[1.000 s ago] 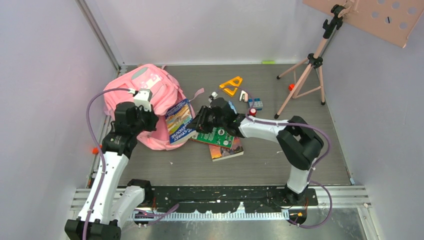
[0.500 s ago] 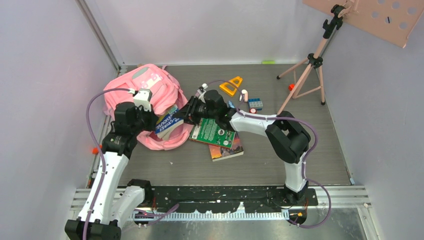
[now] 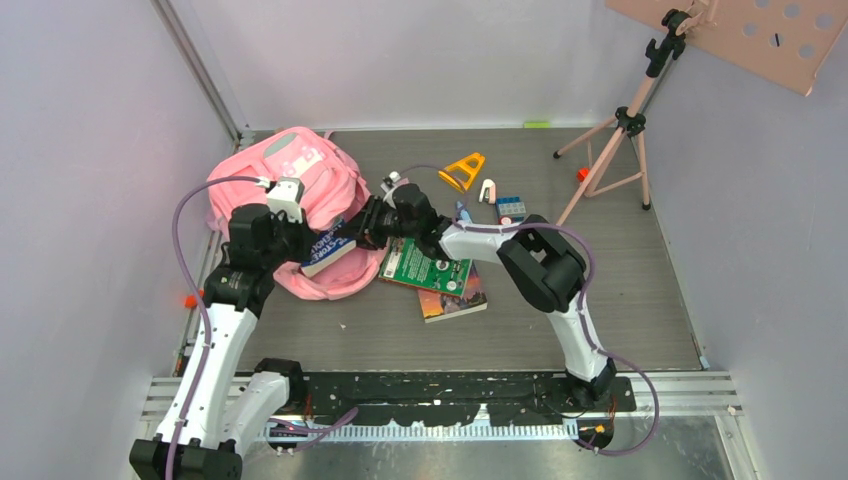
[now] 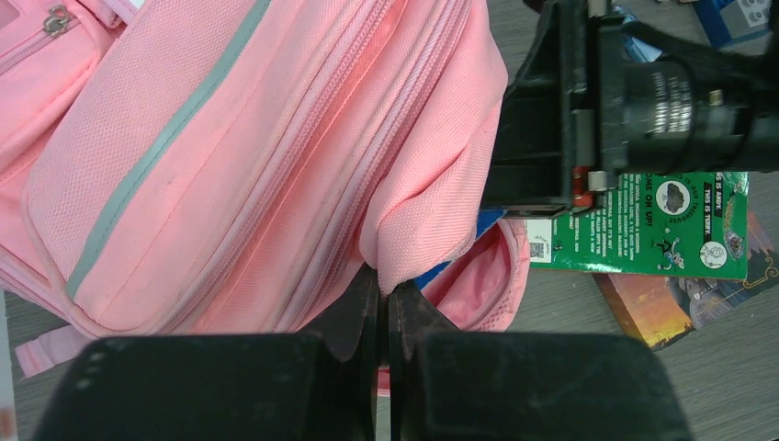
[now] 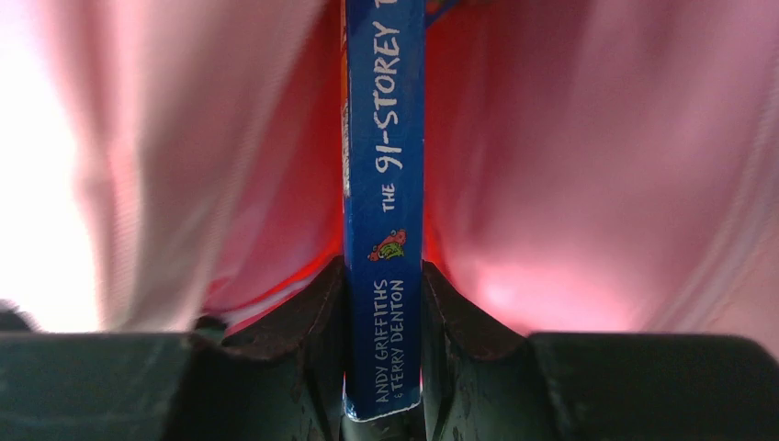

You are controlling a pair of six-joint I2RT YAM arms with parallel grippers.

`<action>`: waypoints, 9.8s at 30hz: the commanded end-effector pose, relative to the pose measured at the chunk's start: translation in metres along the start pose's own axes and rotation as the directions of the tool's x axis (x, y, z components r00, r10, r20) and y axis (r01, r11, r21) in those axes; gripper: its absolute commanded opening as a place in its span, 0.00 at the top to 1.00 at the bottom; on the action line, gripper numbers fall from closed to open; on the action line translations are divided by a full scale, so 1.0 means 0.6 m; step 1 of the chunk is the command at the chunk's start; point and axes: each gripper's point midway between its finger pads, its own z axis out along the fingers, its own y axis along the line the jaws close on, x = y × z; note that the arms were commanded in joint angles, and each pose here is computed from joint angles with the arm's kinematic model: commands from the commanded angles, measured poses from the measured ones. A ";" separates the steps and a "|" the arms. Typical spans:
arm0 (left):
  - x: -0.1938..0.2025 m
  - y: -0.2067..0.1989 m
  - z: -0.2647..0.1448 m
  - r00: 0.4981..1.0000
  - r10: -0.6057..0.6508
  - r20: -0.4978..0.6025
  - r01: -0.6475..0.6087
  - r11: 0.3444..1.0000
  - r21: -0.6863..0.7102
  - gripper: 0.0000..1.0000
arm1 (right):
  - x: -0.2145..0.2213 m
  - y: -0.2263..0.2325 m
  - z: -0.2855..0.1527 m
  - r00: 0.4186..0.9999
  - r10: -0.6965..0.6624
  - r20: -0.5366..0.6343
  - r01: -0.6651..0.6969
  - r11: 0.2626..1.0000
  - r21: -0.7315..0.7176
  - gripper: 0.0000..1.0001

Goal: Pack the student bag
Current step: Place the book in the student bag, then adjust the book at the center of the board, then pick up the student bag at the center of the board.

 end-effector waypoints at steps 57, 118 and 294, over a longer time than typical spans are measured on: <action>-0.078 -0.031 -0.013 0.985 0.012 0.171 -0.027 0.996 0.087 1.00 | -0.148 -0.050 0.157 0.960 -0.127 0.250 0.106 0.990 0.098 0.99; -0.075 -0.023 -0.015 0.986 0.018 0.166 -0.029 0.998 0.061 1.00 | -0.082 -0.093 -0.363 0.851 -0.517 -0.093 0.467 0.663 0.584 0.21; -0.107 -0.088 -0.066 0.971 -0.042 0.237 -0.019 0.968 0.251 1.00 | -0.065 0.026 -0.374 0.946 -0.301 -0.119 0.323 0.847 0.422 0.99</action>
